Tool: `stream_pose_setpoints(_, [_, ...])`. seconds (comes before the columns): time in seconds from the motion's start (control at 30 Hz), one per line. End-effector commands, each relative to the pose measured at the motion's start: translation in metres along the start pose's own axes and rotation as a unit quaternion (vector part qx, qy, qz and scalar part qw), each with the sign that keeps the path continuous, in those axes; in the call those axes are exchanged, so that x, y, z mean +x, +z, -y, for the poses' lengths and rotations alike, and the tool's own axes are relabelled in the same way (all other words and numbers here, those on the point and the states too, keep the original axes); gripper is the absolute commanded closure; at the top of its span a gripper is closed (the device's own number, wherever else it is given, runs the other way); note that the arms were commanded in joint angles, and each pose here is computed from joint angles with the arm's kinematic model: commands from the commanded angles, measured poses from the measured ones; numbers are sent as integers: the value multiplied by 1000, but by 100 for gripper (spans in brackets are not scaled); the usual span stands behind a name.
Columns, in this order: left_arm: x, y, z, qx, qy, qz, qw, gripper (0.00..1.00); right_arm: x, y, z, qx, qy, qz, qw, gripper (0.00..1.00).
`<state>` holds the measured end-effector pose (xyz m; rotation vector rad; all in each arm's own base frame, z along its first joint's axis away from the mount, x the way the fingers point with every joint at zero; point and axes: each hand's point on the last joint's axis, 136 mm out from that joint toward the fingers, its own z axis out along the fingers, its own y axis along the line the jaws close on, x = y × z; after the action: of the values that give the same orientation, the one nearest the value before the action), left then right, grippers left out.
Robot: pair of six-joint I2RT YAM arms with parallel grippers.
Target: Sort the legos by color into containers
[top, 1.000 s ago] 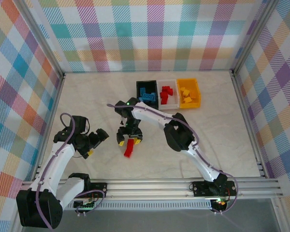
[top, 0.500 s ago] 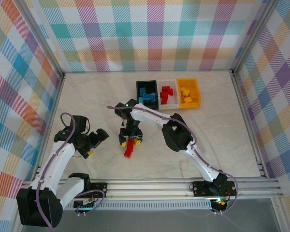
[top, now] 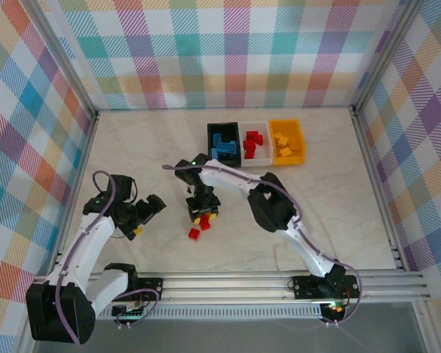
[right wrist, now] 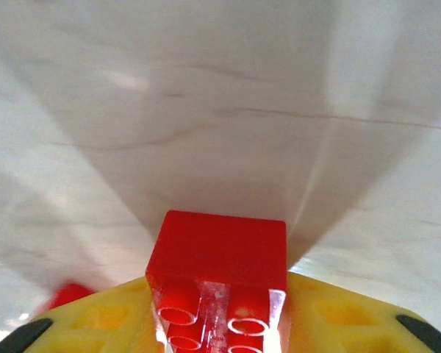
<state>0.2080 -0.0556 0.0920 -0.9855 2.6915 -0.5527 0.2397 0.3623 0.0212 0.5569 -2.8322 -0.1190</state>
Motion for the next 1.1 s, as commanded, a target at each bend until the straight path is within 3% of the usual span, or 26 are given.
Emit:
stream_pose_setpoints(0.0, [-2,4,-1,3,-16,0,1000,0,-9,-4,50,50,31,17,998,64])
stream_pose_setpoints(0.13, [-4,4,2,5,-16,0,1000,0,-12,-22,71,30,56,37,997,66])
stream_pose_setpoints(0.27, [-5,7,7,14,-14,-5,1000,0,-28,-66,96,7,86,86,992,66])
stream_pose_setpoints(0.63, [3,17,39,38,45,-43,997,0,-117,-172,197,-32,175,224,958,66])
stream_pose_setpoints(0.93, [19,18,59,37,103,-79,991,0,-174,-171,237,-78,203,289,932,66])
stream_pose_setpoints(1.07, [21,20,63,34,113,-87,989,0,-184,-175,233,-92,191,306,928,50])
